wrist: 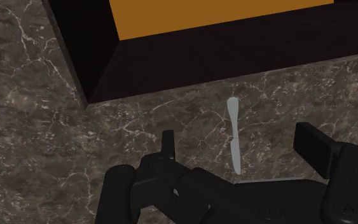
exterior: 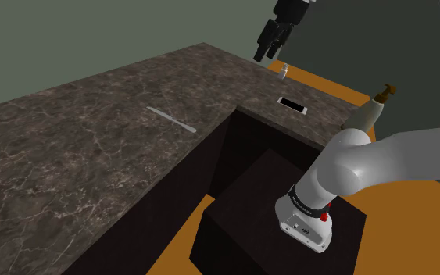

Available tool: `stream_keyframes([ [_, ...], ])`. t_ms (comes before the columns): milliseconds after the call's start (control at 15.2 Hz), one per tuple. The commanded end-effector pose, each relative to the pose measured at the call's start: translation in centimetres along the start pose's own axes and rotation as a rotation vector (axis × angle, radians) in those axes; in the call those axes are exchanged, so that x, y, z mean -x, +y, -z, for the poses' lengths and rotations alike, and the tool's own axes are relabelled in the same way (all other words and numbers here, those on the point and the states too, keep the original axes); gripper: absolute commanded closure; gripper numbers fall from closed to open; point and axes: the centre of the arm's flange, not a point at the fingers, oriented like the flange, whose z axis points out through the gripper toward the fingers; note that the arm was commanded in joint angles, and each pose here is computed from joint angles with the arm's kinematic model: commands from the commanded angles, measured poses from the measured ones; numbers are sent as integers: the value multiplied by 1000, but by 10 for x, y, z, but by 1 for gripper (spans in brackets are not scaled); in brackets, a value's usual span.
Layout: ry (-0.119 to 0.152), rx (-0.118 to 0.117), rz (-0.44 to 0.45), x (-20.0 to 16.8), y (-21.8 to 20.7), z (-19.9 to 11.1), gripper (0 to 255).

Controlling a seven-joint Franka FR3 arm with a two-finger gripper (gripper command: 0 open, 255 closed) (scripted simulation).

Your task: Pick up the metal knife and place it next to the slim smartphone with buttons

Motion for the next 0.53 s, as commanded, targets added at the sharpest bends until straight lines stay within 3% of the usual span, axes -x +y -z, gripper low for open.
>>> stream_keyframes([
  [0, 0, 0, 0, 0, 0, 0, 0],
  [462, -41, 1, 37, -62, -22, -70, 0],
])
